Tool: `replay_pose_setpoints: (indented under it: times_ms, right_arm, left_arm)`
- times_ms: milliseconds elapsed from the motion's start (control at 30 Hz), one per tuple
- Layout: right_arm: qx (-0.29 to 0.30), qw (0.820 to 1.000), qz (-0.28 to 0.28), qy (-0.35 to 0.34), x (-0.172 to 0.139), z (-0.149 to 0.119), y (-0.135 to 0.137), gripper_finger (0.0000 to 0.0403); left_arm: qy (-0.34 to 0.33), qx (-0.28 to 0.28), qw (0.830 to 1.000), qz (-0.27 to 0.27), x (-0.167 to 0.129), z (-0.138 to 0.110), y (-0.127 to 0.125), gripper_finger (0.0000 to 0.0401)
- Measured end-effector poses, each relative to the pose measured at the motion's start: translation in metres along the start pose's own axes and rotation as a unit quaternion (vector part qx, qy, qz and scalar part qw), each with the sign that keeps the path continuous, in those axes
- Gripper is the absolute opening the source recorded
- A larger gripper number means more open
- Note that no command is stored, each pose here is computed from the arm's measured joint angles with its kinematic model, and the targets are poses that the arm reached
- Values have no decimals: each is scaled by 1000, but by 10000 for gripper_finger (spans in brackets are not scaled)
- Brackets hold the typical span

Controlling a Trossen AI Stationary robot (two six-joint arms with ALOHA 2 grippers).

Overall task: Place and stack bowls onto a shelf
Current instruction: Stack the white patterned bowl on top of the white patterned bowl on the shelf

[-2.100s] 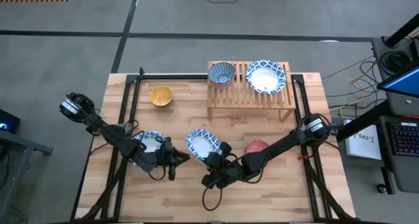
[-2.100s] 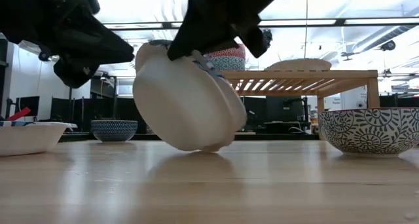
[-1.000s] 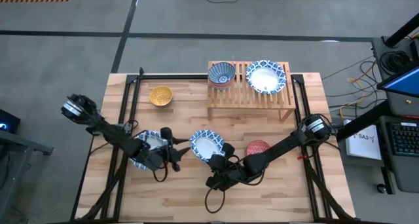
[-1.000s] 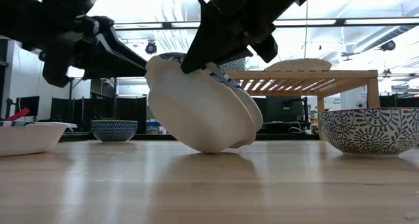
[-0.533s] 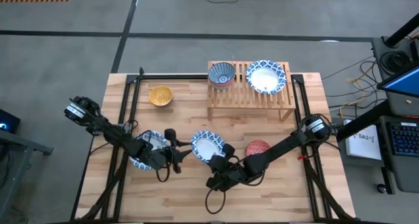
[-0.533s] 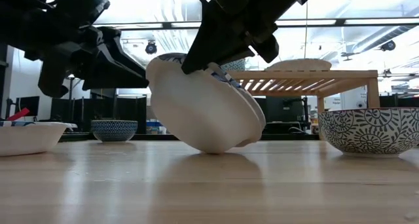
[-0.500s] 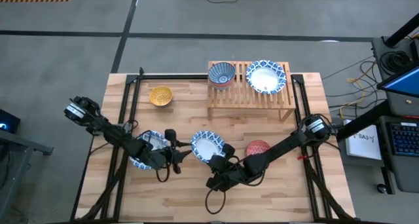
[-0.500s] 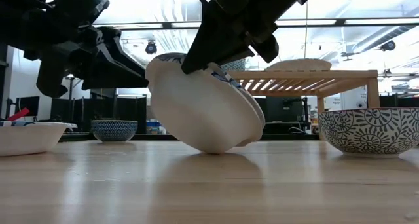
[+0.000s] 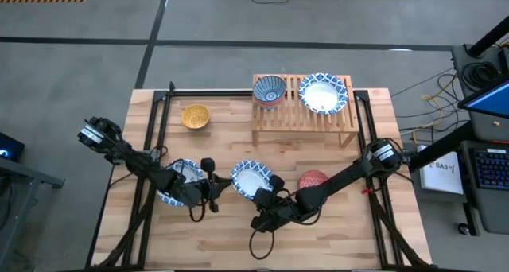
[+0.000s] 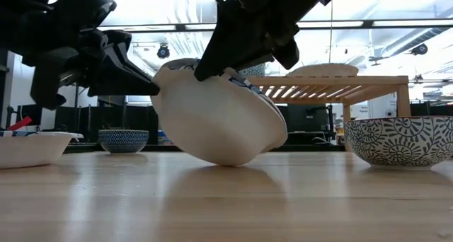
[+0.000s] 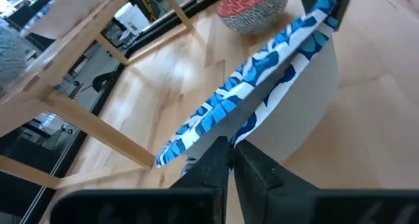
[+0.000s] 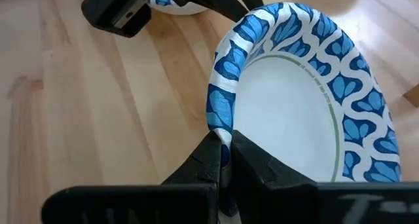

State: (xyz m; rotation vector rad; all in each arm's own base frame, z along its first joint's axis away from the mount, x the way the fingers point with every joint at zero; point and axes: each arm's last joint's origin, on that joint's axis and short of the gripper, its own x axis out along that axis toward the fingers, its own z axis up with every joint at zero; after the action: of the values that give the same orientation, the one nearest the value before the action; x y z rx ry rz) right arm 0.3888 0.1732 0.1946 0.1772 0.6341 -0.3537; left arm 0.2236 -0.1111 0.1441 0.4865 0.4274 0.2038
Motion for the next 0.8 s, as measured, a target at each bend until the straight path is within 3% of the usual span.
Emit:
replay_pose_setpoints:
  times_ms: [133,367,533,667,800]
  right_arm:
    - [7,1000,18,7,-3,3,1,40]
    - [15,999,30,6,-10,14,0,129]
    - [28,999,44,13,-11,23,-7,168]
    - [50,995,81,21,-23,38,-14,187]
    - [56,995,84,10,-47,53,-23,200]
  left_arm:
    - [0,2,1000,-21,-2,-1,-3,1]
    - [1,-16,999,-44,-8,-1,-11,0]
    - [-13,-6,999,-36,-10,21,-13,0]
    - [26,23,999,-23,-11,41,-5,0]
    - [94,-20,994,-48,-12,55,12,0]
